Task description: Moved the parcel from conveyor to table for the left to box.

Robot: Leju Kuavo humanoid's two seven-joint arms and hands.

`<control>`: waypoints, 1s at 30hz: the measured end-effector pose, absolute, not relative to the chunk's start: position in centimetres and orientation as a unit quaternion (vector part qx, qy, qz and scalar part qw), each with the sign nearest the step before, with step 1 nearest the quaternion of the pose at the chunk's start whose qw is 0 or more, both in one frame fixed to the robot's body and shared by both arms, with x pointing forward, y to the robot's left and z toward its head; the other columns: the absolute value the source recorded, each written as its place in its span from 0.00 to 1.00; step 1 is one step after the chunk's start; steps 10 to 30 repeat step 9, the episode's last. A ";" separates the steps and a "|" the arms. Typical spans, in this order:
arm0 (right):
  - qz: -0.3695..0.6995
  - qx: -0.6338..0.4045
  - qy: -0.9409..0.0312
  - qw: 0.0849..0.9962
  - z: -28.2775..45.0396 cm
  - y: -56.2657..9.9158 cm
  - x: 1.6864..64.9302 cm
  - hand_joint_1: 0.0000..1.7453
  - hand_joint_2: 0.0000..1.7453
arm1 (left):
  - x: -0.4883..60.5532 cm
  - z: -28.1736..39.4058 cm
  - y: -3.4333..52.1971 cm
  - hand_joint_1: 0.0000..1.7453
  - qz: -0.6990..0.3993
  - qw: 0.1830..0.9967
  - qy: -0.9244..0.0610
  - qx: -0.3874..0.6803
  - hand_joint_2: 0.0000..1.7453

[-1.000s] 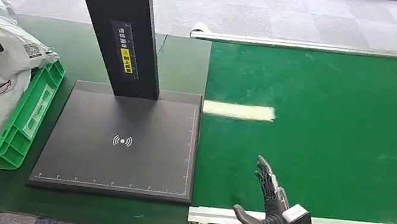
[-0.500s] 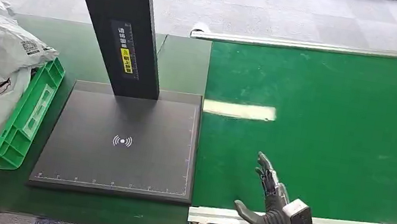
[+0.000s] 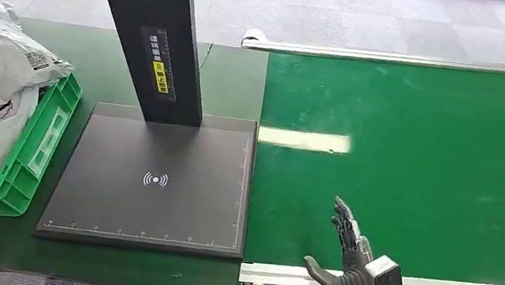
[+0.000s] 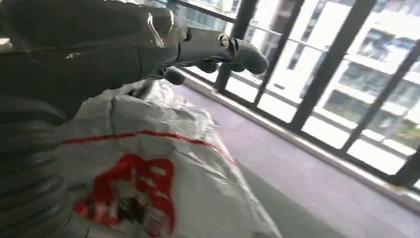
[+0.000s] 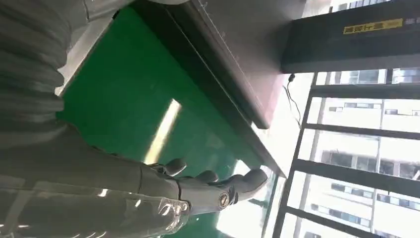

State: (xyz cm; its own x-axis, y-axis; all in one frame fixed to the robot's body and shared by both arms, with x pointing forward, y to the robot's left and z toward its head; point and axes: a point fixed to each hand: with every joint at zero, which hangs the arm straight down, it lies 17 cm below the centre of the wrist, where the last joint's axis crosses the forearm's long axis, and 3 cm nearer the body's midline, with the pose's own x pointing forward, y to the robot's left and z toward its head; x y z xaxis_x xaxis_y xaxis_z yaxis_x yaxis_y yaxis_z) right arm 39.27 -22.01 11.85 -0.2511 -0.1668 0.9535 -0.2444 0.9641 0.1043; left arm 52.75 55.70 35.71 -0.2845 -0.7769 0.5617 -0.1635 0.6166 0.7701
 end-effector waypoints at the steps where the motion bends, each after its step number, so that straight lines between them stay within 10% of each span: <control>1: 0.031 0.128 -0.789 0.600 11.7 -22.1 39.1 0.00 1.00 | 52.1 35.4 54.0 0.00 -0.303 0.494 -0.756 0.303 1.00; 9: 0.022 0.122 -0.782 0.611 10.6 -22.9 38.3 0.00 1.00 | 46.7 33.5 41.7 0.00 -0.320 0.422 -0.830 0.174 1.00; 30: 0.022 0.122 -0.782 0.611 10.6 -22.9 38.3 0.00 1.00 | 46.7 33.5 41.7 0.00 -0.320 0.422 -0.830 0.174 1.00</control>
